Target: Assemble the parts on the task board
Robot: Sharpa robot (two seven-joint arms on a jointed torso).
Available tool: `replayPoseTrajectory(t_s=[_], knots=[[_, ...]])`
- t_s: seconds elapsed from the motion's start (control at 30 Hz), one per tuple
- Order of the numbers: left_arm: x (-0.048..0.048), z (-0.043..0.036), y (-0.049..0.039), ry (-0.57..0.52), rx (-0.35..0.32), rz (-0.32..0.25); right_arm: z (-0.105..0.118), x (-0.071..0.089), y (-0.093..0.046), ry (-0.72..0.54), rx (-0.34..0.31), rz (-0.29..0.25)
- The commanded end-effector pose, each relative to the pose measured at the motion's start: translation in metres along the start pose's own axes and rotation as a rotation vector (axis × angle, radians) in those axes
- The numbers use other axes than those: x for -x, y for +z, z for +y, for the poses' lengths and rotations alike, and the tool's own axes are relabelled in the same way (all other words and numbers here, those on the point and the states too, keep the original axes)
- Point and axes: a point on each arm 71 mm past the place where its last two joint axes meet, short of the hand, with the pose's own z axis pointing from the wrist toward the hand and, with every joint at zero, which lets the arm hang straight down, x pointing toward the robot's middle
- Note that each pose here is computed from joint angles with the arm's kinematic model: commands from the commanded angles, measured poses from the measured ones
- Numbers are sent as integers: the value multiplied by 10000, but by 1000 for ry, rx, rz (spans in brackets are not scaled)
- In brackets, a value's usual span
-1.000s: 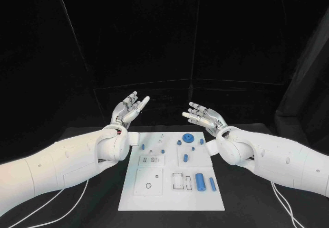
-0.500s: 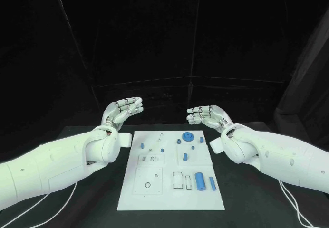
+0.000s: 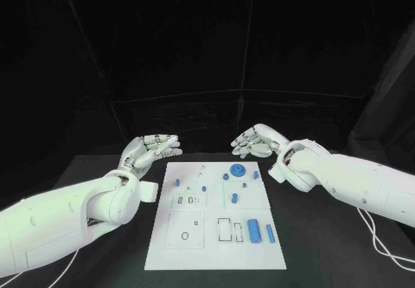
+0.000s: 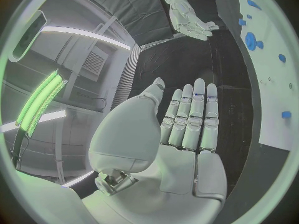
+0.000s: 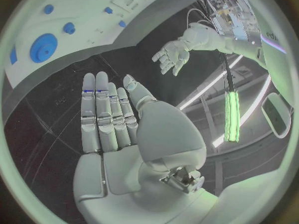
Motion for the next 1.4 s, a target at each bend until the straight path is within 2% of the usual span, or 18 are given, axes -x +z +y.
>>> replayPoseTrajectory(t_s=[0.03, 0.27, 0.5, 0.7, 1.03, 1.4], knots=[[-105, -41, -38, -14, -6, 74, 20, -71, 47, -328, -19, 114], [-216, -62, -90, -39, 0, 113, 64, -147, 132, -528, -47, 172], [-301, -81, -134, -61, 7, 146, 117, -157, 186, -620, -69, 189], [-326, -90, -156, -67, 14, 156, 149, -170, 205, -644, -68, 201], [-298, -90, -165, -65, 22, 153, 206, -224, 233, -636, -46, 222], [-283, -86, -161, -65, 28, 154, 190, -245, 257, -629, -53, 241]])
